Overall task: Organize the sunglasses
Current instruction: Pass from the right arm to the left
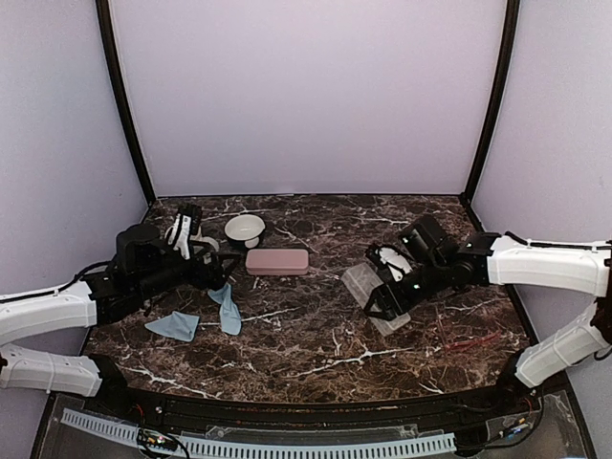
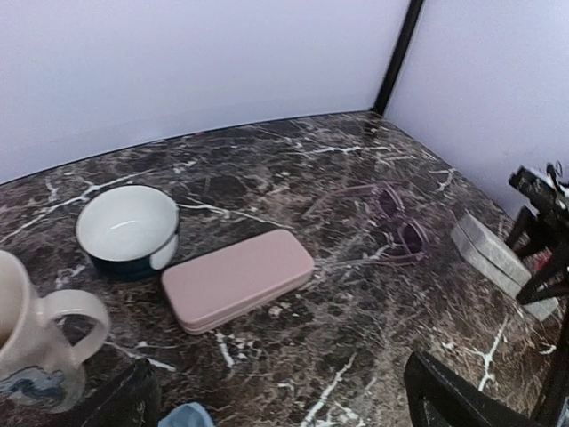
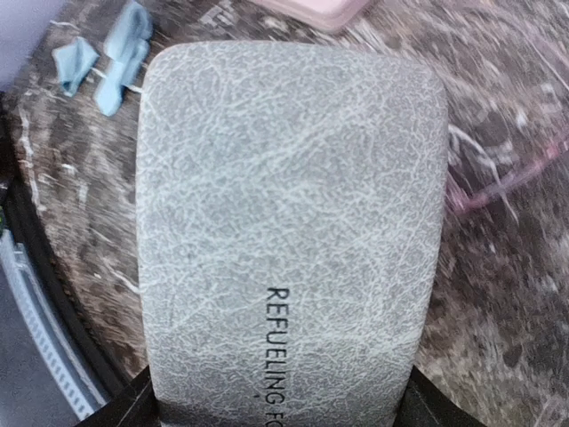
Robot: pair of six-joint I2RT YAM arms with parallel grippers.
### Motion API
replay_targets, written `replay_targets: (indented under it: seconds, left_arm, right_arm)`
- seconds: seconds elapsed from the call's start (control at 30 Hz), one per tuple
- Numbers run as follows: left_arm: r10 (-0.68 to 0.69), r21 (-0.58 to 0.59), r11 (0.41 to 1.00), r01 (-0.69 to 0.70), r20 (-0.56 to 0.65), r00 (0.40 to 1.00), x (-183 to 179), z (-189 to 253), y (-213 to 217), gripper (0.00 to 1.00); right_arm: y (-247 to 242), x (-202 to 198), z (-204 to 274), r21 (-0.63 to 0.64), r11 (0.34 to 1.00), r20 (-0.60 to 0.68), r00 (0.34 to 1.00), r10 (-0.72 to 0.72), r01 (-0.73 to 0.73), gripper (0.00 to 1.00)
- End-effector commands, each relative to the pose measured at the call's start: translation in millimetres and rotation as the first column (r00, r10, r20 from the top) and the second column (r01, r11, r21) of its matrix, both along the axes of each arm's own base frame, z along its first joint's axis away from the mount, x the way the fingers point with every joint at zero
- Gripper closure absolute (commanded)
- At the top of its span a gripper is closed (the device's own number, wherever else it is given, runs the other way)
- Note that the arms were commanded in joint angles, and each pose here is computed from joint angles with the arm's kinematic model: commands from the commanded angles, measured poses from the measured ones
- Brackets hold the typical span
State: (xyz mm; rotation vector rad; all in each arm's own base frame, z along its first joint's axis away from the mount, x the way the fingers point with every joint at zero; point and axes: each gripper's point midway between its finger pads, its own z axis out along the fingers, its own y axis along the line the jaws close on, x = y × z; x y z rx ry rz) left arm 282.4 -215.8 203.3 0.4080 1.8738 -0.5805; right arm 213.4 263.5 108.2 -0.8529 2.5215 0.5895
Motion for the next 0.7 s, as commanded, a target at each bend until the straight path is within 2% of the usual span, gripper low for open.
replay_targets:
  seconds: [0.0,0.1,0.33,0.53,0.67]
  left_arm:
    - [-0.235,-0.066,0.968,0.242,0.094,0.967,-23.3,15.7,-45.9,0.02]
    - [-0.347,-0.107,0.927,0.359,0.121,0.93,-38.6,19.9,-68.2,0.02]
    - [-0.565,-0.203,0.782,0.589,0.167,0.808,-73.1,32.9,-105.7,0.02]
    - [-0.668,-0.263,0.667,0.697,0.205,0.716,-89.2,42.6,-122.2,0.02]
    - [-0.69,-0.299,0.625,0.721,0.22,0.689,-94.0,41.7,-125.4,0.01]
  right_arm:
    - [62.2,-0.3,75.4,0.27,0.935,0.118,0.972,0.205,-0.23,0.54]
    - [82.2,-1.9,96.8,0.321,0.896,0.146,0.951,0.272,-0.305,0.54]
    - [120.2,-13.0,134.9,0.406,0.802,0.217,0.898,0.382,-0.439,0.55]
    - [140.8,-26.9,138.3,0.405,0.76,0.242,0.862,0.447,-0.508,0.56]
    - [148.1,-35.5,139.2,0.418,0.731,0.253,0.842,0.476,-0.539,0.57]
